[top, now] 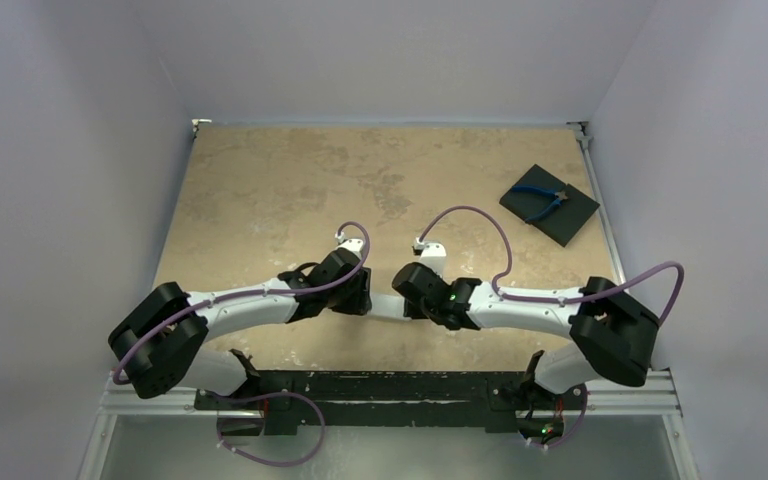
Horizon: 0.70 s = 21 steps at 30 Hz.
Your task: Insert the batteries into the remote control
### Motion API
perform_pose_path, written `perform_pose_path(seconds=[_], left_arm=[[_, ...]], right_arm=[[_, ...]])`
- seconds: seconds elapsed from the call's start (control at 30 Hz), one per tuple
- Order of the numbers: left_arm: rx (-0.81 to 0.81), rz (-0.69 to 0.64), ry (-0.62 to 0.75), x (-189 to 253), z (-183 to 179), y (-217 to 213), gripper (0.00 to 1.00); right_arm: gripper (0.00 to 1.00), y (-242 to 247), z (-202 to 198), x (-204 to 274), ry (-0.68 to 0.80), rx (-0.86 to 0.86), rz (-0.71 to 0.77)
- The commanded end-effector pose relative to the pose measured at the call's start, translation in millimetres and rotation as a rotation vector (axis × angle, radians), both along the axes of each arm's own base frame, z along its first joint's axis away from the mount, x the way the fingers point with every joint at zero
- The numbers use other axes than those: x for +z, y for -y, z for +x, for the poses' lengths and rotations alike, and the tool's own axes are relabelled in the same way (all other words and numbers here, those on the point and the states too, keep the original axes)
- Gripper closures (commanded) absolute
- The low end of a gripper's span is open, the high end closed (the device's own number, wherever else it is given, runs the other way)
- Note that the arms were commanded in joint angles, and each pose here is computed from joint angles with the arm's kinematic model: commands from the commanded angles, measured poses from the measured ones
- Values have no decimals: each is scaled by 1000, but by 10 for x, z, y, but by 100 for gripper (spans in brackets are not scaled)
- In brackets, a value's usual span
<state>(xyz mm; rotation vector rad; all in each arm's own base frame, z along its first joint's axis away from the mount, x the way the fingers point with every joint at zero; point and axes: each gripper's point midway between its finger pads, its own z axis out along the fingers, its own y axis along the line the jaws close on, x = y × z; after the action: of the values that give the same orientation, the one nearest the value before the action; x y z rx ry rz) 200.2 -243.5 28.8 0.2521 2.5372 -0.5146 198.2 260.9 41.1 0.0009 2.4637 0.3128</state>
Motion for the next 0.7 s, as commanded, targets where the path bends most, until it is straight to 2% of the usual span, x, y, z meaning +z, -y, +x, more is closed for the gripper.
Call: perform_pose_path(seconds=[0.0,0.3,0.67], left_arm=[[-21,-47,-9,23,-31,87,59],[-28,-59,-13,31,-38,115,60],[-45,-69,-25,8,-54,157,61]], right_arm=[[70,-18,11,-47,-8,-22,21],[76,-40,-48,-177,-45,-12,25],[77,-122,-61,-260,-55,12,49]])
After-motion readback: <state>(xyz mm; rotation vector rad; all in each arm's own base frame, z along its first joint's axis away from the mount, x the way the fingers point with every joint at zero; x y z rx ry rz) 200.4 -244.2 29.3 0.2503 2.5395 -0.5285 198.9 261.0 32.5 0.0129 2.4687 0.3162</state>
